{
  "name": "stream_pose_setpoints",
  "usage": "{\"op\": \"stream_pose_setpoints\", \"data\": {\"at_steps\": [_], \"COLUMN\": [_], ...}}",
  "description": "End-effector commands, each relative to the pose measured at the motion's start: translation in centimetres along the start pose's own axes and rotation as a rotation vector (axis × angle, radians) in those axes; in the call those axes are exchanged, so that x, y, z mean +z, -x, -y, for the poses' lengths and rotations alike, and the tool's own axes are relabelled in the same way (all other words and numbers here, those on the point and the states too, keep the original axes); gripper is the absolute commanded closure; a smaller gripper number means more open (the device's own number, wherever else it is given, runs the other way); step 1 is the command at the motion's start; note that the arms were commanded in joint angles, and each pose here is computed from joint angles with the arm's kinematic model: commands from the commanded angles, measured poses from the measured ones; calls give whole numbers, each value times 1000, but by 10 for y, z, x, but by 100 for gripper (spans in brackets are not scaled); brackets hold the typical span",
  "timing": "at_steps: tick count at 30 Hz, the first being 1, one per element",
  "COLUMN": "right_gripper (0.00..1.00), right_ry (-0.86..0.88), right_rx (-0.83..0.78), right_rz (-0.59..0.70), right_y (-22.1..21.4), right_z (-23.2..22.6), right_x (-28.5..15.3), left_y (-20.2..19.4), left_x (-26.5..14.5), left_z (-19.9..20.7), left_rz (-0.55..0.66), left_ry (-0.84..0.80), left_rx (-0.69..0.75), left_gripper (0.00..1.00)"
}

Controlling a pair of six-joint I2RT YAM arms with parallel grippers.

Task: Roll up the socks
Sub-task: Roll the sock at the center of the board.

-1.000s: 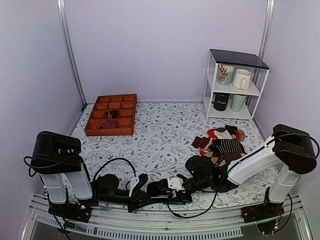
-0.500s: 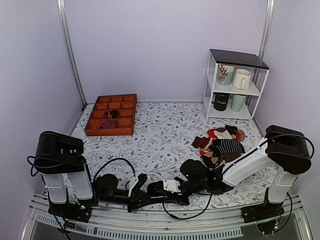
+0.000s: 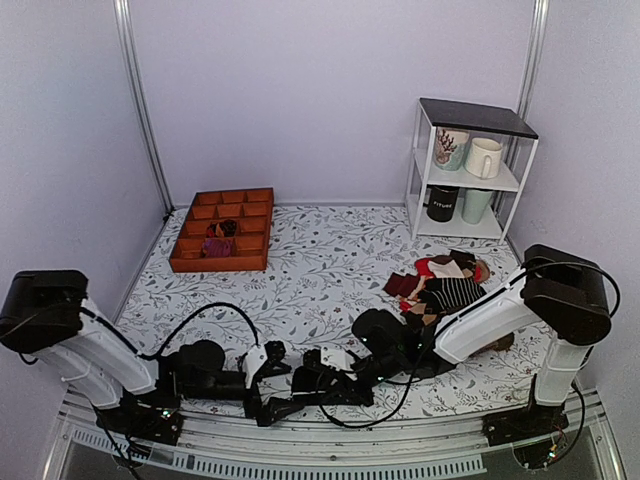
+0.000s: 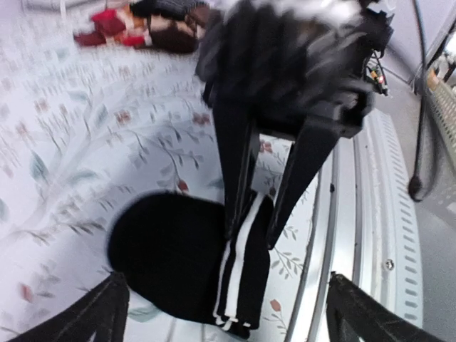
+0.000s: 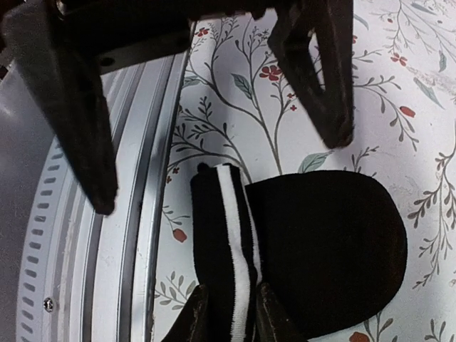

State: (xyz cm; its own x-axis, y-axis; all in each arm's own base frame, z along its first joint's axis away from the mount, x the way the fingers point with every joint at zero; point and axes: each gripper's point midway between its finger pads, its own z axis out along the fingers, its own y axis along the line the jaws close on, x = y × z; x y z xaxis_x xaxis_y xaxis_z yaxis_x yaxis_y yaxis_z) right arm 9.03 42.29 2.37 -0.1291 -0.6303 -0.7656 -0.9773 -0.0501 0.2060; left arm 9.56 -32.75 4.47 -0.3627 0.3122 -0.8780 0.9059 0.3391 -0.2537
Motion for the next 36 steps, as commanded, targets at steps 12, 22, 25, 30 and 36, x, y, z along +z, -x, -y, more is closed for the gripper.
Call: {"op": "stream_pose_setpoints", "data": {"at_steps": [12,22,25,30,36], "right_gripper": [77,77,77,77,77], "right_ry": [91,117,123,120,117], "right_rx": [380,438,505,548,595], "right_rz": [-342,-374,-395,-428,-448], "right_y": [-93,-97,-99,-105,-110], "right_z": [-11,-7,-5,-1,1], "right_x": [2,8,8,6,6], "left_y": [81,59,45,23,15], "left_x": [-74,-43,-35,-21,-8], "left_z": [-63,-18,-8,-1,8], "left_rz": [292,189,148,69,34], "left_ry": [519,211,138,84,29], "left_rx": [258,315,299,293,303], "left_gripper": [1,22,42,34,35]}}
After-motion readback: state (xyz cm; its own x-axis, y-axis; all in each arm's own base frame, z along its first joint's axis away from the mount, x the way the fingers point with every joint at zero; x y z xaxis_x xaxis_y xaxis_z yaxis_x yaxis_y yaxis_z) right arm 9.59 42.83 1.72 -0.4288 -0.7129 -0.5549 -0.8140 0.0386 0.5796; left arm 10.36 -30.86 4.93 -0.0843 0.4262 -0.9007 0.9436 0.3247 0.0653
